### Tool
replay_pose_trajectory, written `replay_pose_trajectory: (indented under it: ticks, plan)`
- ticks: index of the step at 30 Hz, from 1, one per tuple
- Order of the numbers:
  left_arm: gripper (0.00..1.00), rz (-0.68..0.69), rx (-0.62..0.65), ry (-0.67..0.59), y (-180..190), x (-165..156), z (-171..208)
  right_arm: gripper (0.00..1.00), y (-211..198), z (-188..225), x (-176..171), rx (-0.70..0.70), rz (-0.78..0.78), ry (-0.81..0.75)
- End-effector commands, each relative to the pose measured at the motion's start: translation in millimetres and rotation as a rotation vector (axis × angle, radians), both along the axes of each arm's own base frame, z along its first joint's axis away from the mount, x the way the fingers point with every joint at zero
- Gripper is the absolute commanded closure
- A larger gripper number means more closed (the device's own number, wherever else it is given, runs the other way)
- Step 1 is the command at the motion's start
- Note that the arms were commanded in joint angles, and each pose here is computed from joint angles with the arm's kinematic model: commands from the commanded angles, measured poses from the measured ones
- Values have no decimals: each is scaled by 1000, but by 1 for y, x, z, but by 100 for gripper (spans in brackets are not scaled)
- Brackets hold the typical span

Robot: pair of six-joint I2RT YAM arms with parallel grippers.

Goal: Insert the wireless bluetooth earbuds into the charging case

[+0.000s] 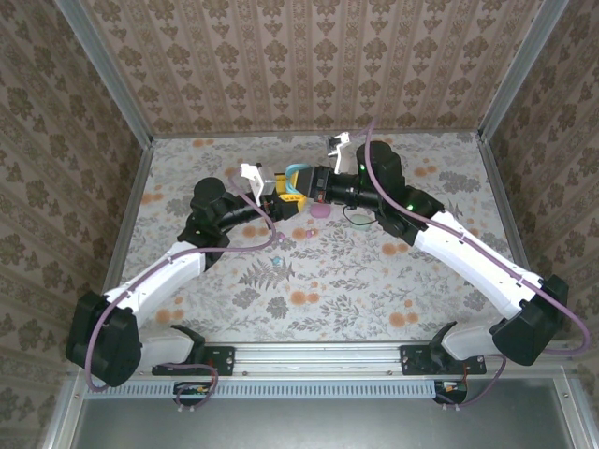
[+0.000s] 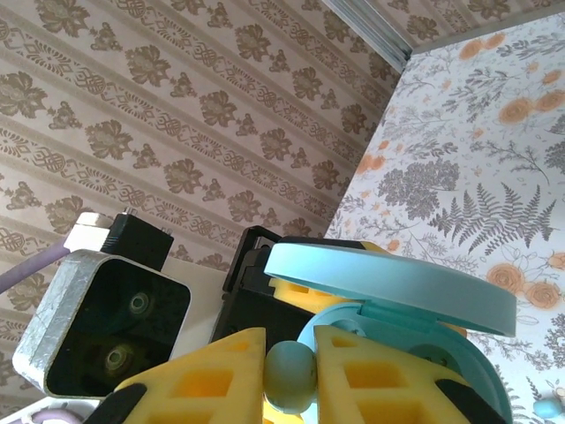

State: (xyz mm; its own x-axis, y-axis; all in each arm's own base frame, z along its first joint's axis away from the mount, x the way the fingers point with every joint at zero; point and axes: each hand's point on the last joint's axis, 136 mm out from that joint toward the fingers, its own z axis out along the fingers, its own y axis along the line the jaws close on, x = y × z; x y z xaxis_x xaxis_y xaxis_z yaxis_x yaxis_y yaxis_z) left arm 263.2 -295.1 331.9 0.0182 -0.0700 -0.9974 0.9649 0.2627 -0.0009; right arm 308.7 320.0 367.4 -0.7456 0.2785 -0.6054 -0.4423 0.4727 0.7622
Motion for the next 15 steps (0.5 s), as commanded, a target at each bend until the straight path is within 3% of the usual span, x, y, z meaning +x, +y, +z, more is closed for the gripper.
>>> replay_pose_trajectory:
  ticks: [1,15]
  plan:
    - [66,-4,-80,-111,3,-6,36,78,-6,-30,0,-103,-33,79]
    - [67,-42,-62,-112,-1,-11,34,72,4,-24,6,-85,-25,91]
